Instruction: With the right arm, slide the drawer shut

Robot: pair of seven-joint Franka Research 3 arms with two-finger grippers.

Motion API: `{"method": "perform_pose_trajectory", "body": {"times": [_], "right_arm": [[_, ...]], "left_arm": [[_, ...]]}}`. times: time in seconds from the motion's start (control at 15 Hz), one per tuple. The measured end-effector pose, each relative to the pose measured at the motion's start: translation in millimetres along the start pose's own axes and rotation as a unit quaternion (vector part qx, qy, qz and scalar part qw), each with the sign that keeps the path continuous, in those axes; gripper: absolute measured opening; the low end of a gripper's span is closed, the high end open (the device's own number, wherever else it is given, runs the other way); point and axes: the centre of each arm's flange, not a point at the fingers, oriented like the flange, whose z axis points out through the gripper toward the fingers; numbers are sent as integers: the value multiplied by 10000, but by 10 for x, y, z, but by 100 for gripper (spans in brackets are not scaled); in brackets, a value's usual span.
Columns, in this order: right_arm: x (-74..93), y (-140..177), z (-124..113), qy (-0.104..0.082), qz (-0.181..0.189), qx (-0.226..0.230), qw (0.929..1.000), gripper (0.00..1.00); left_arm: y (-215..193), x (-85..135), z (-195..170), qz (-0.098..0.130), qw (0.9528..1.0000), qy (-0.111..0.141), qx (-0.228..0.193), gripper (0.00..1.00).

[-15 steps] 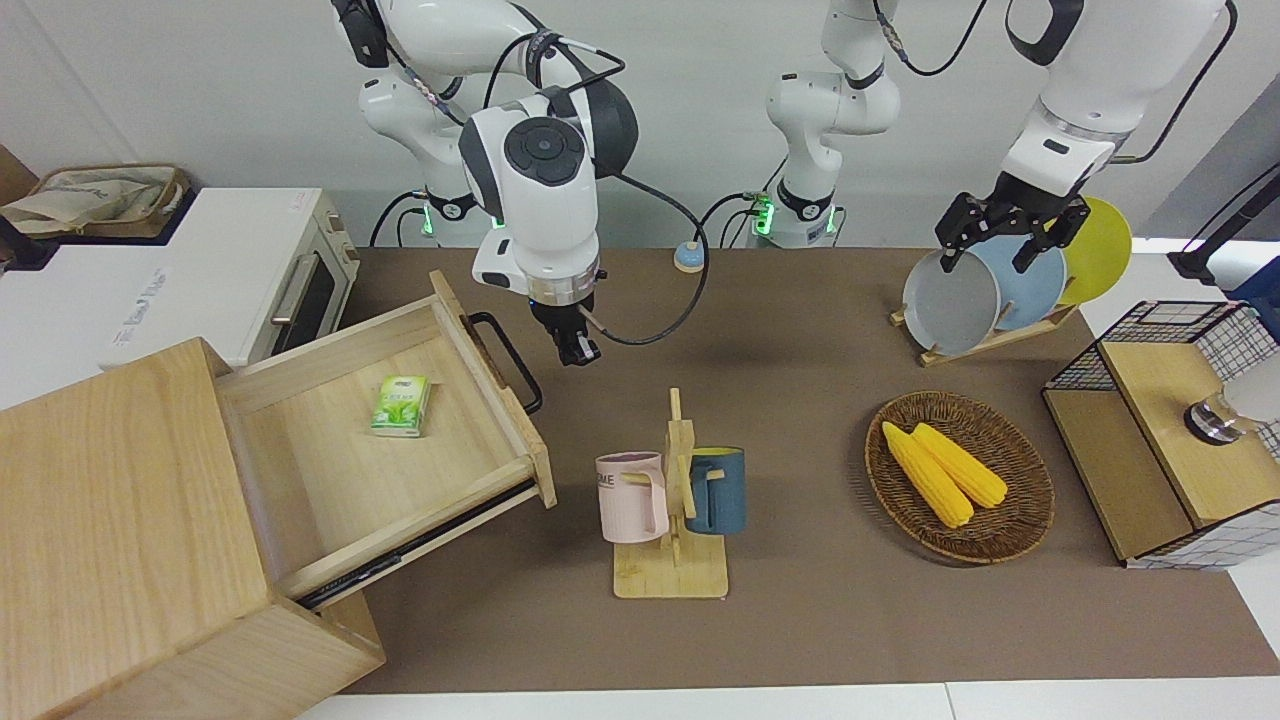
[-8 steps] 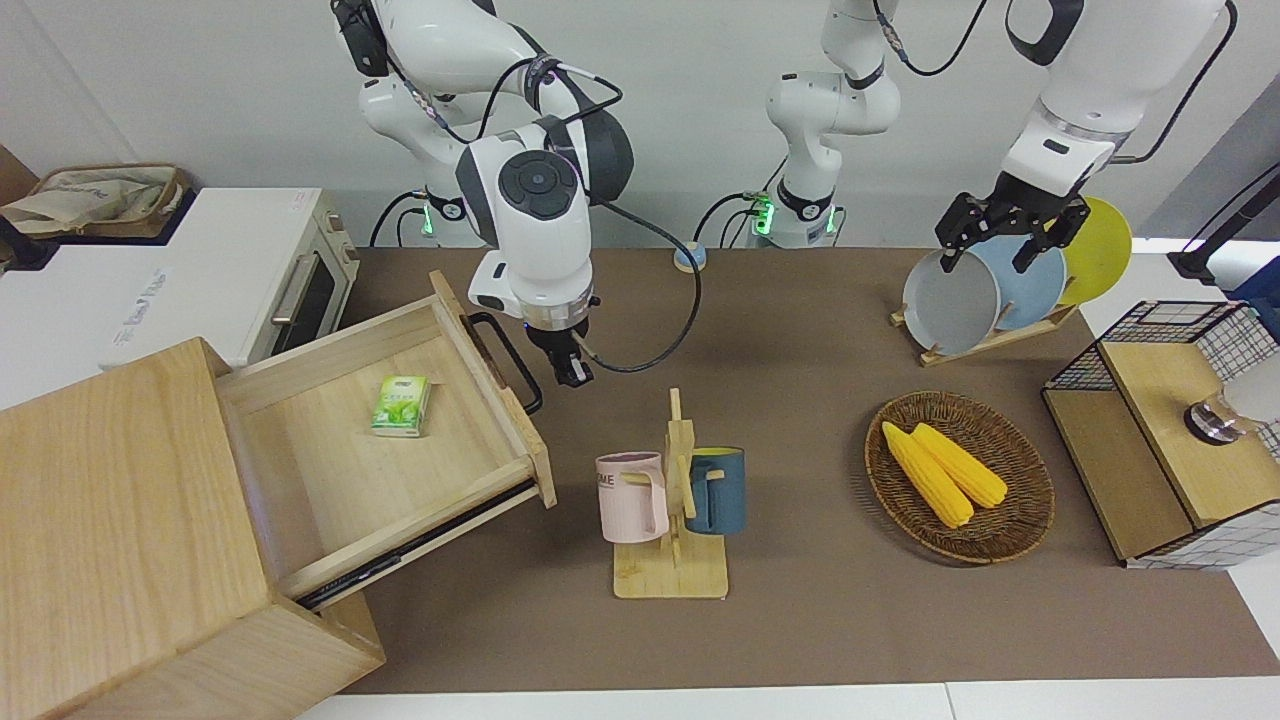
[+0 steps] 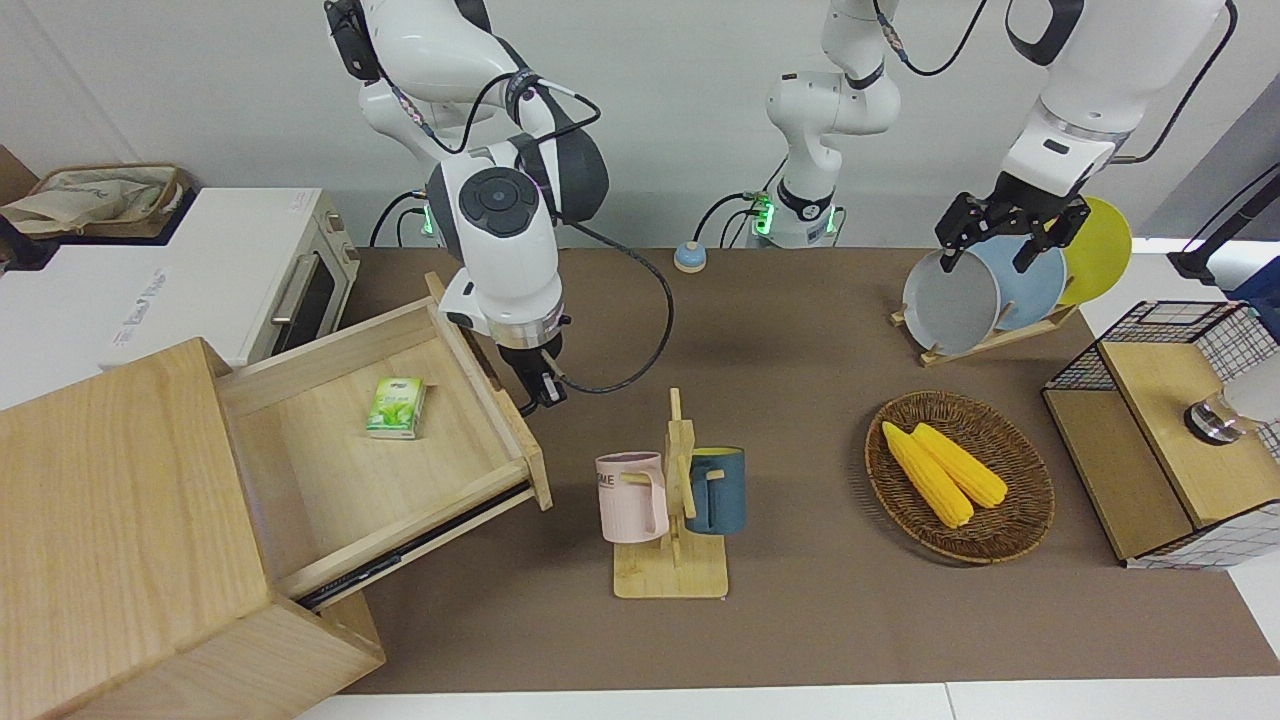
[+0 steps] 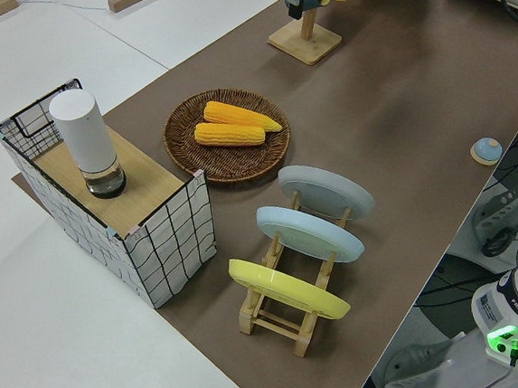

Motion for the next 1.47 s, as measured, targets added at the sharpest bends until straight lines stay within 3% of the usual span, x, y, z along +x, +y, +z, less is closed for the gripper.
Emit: {"method": "perform_pose_trajectory", "body": {"times": [0.6, 1.13, 1.47], "right_arm": [[544, -53, 10, 161, -149, 463, 9987, 1], [1201, 105, 7, 228, -544, 493, 9970, 1], [1478, 190, 19, 246, -622, 494, 9965, 1]], "left_arm": [[0, 0, 0, 0, 10000, 0, 0, 100], [0, 0, 0, 0, 10000, 0, 0, 100], [0, 0, 0, 0, 10000, 0, 0, 100]]}}
